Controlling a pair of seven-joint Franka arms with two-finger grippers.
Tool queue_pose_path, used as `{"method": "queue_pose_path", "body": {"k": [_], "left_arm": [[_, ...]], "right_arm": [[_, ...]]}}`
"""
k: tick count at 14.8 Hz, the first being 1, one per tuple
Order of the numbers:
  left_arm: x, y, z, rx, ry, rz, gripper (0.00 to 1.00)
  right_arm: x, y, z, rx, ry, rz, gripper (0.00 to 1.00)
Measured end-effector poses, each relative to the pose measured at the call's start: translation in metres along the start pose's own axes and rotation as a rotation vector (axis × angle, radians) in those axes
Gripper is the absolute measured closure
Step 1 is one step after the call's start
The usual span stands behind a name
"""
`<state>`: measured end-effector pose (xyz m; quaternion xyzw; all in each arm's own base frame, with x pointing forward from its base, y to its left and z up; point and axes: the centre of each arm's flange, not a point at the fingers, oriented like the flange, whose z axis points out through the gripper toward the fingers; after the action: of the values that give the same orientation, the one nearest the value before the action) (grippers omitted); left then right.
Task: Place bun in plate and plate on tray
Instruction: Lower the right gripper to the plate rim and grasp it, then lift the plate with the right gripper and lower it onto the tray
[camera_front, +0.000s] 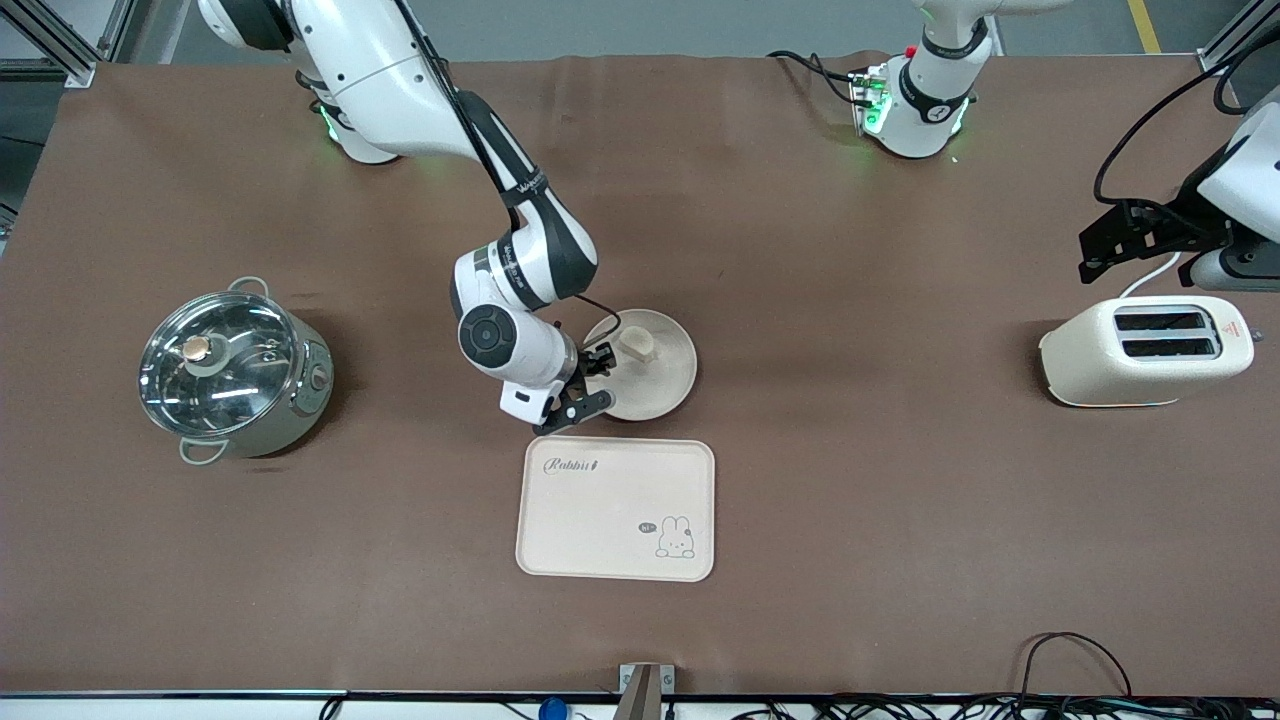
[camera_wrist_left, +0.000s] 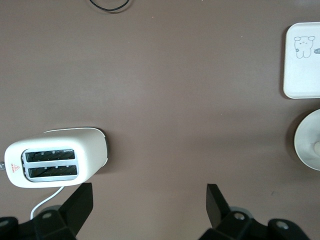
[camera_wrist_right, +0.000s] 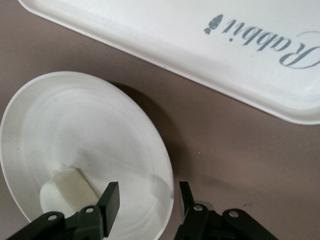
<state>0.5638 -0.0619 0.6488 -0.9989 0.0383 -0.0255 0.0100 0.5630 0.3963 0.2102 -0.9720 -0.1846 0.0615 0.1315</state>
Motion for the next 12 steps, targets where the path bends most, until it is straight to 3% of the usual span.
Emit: {"method": "queue_pose_path", "body": {"k": [5,9,10,12], "left_arm": [[0.000,0.001,0.000,-0.007,-0.001,0.000,0.00],[0.000,0.001,0.001,-0.008,-0.002,0.000,0.00],[0.000,0.001,0.001,-0.008,-0.003,0.000,0.00],[0.001,0.001,0.003,-0.008,-0.005,0.000,0.00]], "right_arm": [[0.001,0.006,0.010,-0.009,0.004,-0.013,0.47],[0.002,0.012,0.023,-0.019,0.011,-0.015,0.62],[0.002,0.012,0.024,-0.020,0.010,-0.017,0.75],[0.002,0.012,0.023,-0.020,0.010,-0.024,0.78]]}}
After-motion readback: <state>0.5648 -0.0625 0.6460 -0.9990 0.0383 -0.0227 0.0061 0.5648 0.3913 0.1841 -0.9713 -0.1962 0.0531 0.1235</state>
